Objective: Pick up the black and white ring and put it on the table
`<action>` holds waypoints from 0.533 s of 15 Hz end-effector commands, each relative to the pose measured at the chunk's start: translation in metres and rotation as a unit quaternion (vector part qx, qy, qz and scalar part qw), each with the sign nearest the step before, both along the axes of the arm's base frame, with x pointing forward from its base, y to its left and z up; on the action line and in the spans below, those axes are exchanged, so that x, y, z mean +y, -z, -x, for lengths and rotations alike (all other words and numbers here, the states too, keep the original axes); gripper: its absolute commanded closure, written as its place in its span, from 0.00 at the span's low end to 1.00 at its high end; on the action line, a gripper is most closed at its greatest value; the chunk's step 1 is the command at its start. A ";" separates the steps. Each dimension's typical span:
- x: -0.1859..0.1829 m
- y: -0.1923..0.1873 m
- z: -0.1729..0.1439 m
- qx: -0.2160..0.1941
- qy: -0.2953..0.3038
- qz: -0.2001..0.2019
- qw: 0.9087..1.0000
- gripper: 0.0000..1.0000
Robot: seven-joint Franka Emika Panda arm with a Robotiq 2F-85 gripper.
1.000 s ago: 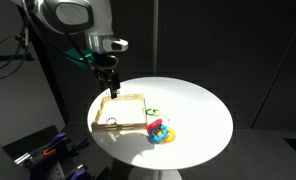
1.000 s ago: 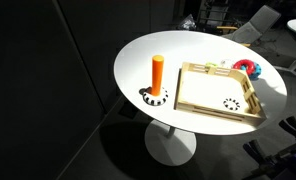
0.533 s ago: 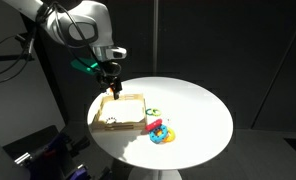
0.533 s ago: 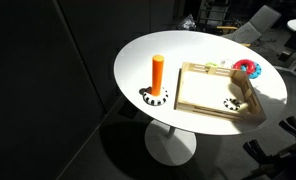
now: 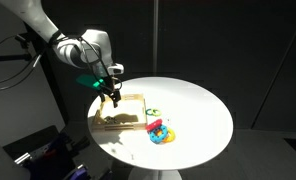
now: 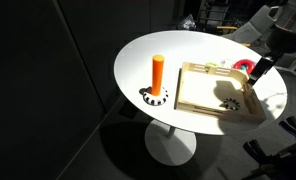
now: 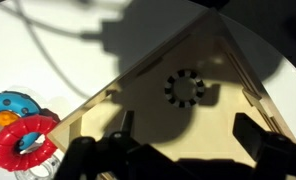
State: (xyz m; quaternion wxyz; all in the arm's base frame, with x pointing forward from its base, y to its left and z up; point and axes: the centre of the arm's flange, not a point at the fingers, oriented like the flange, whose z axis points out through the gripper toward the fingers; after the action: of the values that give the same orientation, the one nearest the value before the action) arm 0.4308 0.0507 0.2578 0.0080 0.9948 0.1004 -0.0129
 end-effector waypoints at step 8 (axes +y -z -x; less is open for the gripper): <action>0.034 0.074 -0.022 0.005 -0.036 -0.016 0.999 0.00</action>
State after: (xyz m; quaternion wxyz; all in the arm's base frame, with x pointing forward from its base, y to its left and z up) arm 0.4413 0.0758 0.1981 -0.0016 0.9920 0.1252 -0.0177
